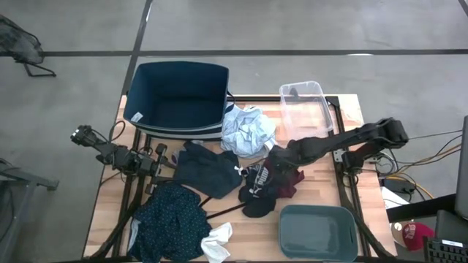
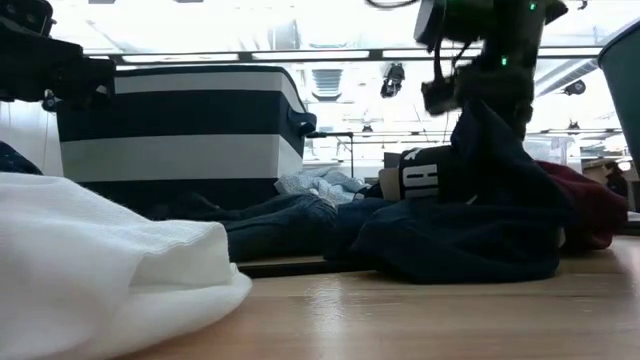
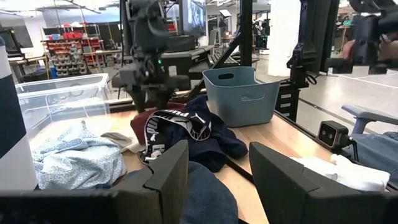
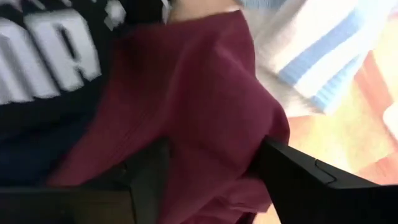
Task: Pick & Place Cloths
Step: Put the red underwear into the green bin
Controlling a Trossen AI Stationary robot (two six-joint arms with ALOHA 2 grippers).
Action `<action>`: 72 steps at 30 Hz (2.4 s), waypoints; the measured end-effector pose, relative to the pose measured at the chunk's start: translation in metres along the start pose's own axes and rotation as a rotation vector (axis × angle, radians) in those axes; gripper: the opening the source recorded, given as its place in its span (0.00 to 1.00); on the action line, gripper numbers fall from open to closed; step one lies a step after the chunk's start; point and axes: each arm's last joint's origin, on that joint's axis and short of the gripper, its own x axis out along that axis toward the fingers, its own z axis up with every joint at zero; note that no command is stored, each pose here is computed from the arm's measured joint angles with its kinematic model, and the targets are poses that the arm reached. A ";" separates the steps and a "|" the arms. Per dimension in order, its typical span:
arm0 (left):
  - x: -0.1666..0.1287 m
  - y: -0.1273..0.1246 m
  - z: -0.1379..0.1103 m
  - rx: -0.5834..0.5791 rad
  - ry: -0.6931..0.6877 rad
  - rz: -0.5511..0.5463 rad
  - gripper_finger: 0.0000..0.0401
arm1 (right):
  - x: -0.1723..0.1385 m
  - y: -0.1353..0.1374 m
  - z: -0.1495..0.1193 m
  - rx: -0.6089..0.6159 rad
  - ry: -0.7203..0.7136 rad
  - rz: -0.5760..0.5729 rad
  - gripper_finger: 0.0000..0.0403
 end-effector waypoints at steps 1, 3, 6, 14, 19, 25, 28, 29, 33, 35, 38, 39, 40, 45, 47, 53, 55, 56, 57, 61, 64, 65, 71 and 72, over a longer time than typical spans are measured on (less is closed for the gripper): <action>0.000 0.000 0.000 0.000 0.000 0.000 0.44 | 0.004 0.001 0.000 -0.002 0.013 -0.009 0.55; 0.000 0.000 0.000 0.000 0.000 0.000 0.44 | 0.012 0.002 0.000 -0.011 0.036 -0.027 0.50; 0.000 0.000 0.000 0.000 0.000 0.000 0.44 | 0.022 0.004 0.001 -0.023 0.066 -0.049 0.40; 0.000 0.000 0.000 0.000 0.000 0.000 0.44 | 0.015 0.005 0.003 -0.078 0.136 -0.086 0.05; 0.000 0.000 0.000 0.000 0.000 0.000 0.44 | -0.020 0.003 0.008 -0.072 0.080 -0.063 0.03; 0.000 0.000 0.000 0.000 -0.001 0.000 0.44 | -0.085 -0.003 0.006 -0.033 -0.024 -0.062 0.03; 0.000 0.000 0.000 0.000 0.000 0.000 0.44 | -0.120 -0.005 0.000 -0.025 -0.114 -0.007 0.02; 0.000 0.000 0.000 0.000 -0.001 0.000 0.44 | -0.132 -0.007 -0.003 -0.023 -0.143 0.017 0.02; 0.000 0.000 0.000 0.000 -0.001 0.000 0.44 | -0.176 -0.014 -0.020 -0.028 -0.267 0.135 0.02; 0.000 0.000 0.000 0.000 -0.001 0.000 0.44 | -0.196 -0.018 -0.029 -0.042 -0.319 0.205 0.02; 0.000 0.000 0.000 0.000 -0.001 0.000 0.44 | -0.221 -0.026 -0.046 -0.056 -0.357 0.333 0.02; 0.000 0.000 0.000 0.000 -0.001 0.000 0.44 | -0.227 -0.029 -0.052 -0.051 -0.366 0.371 0.02; 0.000 0.000 0.000 0.000 -0.001 0.000 0.44 | -0.232 -0.031 -0.057 -0.042 -0.373 0.404 0.02; 0.000 0.000 0.000 0.000 -0.001 0.000 0.44 | -0.245 -0.034 -0.078 -0.048 -0.393 0.550 0.02; 0.000 0.000 0.000 0.000 -0.001 0.000 0.44 | -0.245 -0.029 -0.083 -0.066 -0.387 0.591 0.02; 0.000 0.000 0.000 0.000 -0.001 0.000 0.44 | -0.232 0.003 -0.096 -0.119 -0.328 0.662 0.02; 0.000 0.000 0.000 0.000 -0.001 0.000 0.44 | -0.226 0.017 -0.101 -0.126 -0.278 0.651 0.02; 0.000 0.000 0.000 0.000 -0.001 0.000 0.44 | -0.223 0.024 -0.104 -0.133 -0.256 0.645 0.02; 0.000 0.000 0.000 0.000 -0.001 0.000 0.44 | -0.220 0.031 -0.107 -0.140 -0.234 0.635 0.02; 0.000 0.000 0.000 0.000 -0.001 0.000 0.44 | -0.207 0.057 -0.119 -0.123 -0.156 0.597 0.02; 0.000 0.000 0.000 0.000 -0.001 0.000 0.44 | -0.195 0.076 -0.129 -0.104 -0.101 0.555 0.02; 0.000 0.000 0.000 0.000 -0.001 0.000 0.44 | -0.191 0.082 -0.132 -0.097 -0.086 0.544 0.02; 0.000 0.000 0.000 0.000 -0.001 0.000 0.44 | -0.165 0.110 -0.147 0.037 0.034 0.448 0.02; 0.000 0.000 0.000 0.000 -0.001 0.000 0.44 | -0.160 0.114 -0.149 0.052 0.060 0.433 0.03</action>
